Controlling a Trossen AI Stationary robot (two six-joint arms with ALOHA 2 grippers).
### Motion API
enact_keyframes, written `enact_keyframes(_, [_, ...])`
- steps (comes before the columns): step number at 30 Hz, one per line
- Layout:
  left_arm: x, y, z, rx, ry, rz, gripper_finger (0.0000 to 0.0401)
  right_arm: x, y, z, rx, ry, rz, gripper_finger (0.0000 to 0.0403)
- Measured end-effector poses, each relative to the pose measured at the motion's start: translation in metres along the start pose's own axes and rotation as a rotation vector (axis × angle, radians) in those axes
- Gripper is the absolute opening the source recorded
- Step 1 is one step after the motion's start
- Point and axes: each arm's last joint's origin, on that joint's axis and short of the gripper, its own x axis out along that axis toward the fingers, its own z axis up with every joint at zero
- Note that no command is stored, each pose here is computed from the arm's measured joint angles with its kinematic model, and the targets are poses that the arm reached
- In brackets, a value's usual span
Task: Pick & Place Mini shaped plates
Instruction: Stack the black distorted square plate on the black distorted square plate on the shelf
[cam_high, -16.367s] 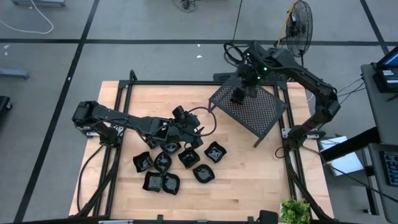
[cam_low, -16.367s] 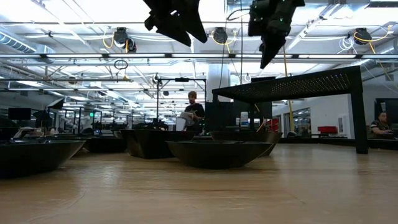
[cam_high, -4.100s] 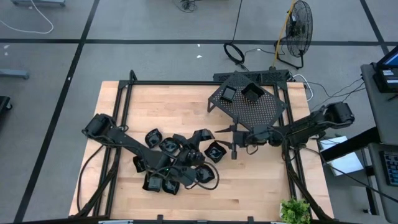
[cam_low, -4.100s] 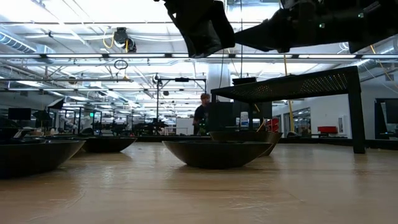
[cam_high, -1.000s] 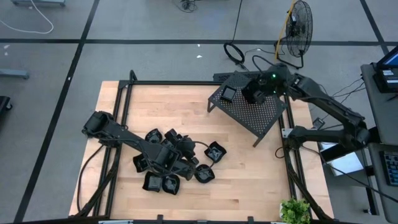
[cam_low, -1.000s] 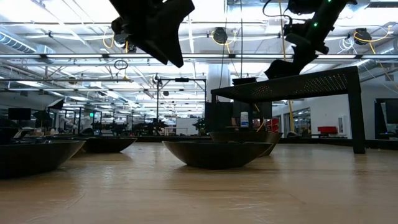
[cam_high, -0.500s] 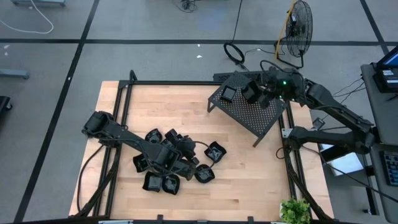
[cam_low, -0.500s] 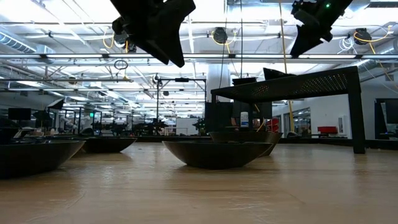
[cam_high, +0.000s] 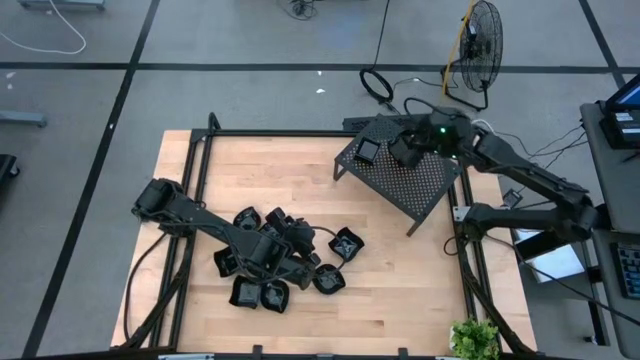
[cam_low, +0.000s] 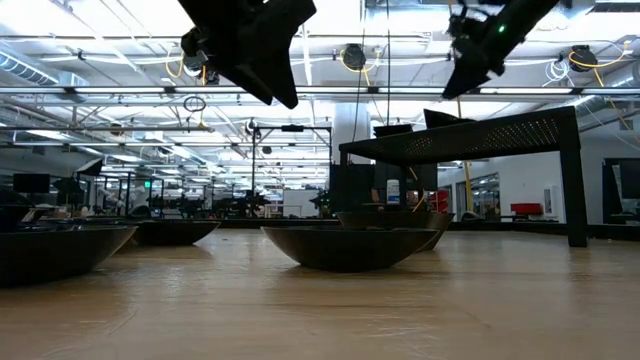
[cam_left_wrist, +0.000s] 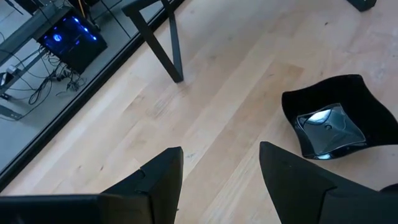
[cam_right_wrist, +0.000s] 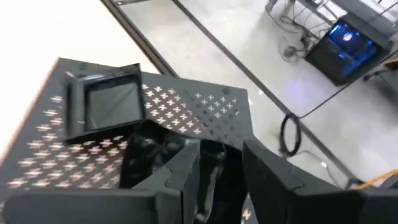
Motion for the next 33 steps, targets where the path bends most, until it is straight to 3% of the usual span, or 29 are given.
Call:
enact_keyframes(8, [0.000,0.000,0.000,0.005,0.004,-0.004,0.0214,0.022,-0.012,-0.011,0.038,0.086,-0.107,0.0132])
enact_keyframes(21, [0.000,0.000,0.000,0.002,0.005,-0.005,0.0214,0.021,-0.014,-0.016,0.079,0.139,-0.092,0.0149])
enact_keyframes(25, [0.002,-0.002,0.001,-0.022,0.023,-0.037,0.0214,0.017,-0.010,-0.014,0.119,0.089,0.060,0.0147])
enact_keyframes(29, [0.014,-0.010,0.004,-0.032,0.089,-0.218,0.0214,0.008,-0.001,-0.006,0.109,-0.007,0.216,0.0146])
enact_keyframes(33, [0.041,-0.017,-0.001,-0.071,0.033,-0.391,0.0214,-0.004,0.009,0.001,0.053,-0.111,0.320,0.0143])
